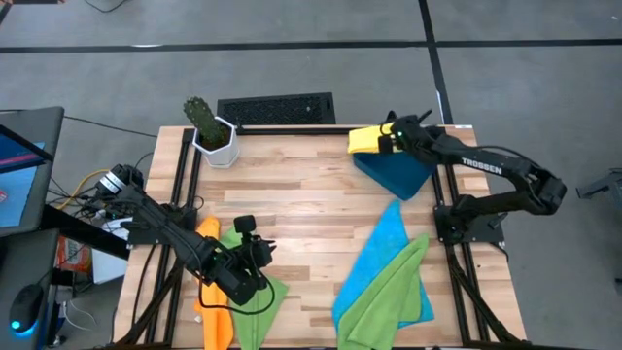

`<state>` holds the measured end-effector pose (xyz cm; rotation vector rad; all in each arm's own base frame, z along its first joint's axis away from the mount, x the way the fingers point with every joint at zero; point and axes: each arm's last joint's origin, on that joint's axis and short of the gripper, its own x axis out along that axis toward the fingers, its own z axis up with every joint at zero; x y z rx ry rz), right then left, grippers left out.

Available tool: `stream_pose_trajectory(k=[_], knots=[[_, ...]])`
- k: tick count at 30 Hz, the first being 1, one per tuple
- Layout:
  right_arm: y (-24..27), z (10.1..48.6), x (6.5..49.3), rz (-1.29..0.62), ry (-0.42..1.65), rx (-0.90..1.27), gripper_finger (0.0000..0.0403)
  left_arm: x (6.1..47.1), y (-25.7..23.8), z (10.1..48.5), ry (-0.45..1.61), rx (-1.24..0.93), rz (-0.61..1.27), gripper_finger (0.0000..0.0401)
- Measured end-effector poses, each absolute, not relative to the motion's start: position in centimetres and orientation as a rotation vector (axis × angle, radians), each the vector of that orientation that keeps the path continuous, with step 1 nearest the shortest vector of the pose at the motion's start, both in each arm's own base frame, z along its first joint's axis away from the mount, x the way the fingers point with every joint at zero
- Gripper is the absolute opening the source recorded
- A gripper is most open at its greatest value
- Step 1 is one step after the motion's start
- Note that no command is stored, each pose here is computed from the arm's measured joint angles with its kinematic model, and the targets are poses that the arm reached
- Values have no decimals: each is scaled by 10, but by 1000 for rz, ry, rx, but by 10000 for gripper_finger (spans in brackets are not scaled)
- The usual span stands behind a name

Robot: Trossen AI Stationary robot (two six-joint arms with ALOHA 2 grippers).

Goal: Fold microfiber towels
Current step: Put the yellow microfiber cloth into the blue bin, then fold the left green microfiber cloth

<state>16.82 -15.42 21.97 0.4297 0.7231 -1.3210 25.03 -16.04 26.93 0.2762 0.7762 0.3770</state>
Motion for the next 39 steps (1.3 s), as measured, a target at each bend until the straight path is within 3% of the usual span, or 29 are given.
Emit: stream_pose_trajectory(k=[17,26,34,39], knots=[[-120,163,151,-1471,849,526,19,251,-159,270,757,343,397,48],[-111,154,150,-1436,884,522,113,251,-159,270,751,339,404,48],[-111,173,151,-1381,899,459,232,251,-159,270,745,297,416,48],[-106,189,153,-1288,871,456,253,251,-159,270,741,273,422,48]])
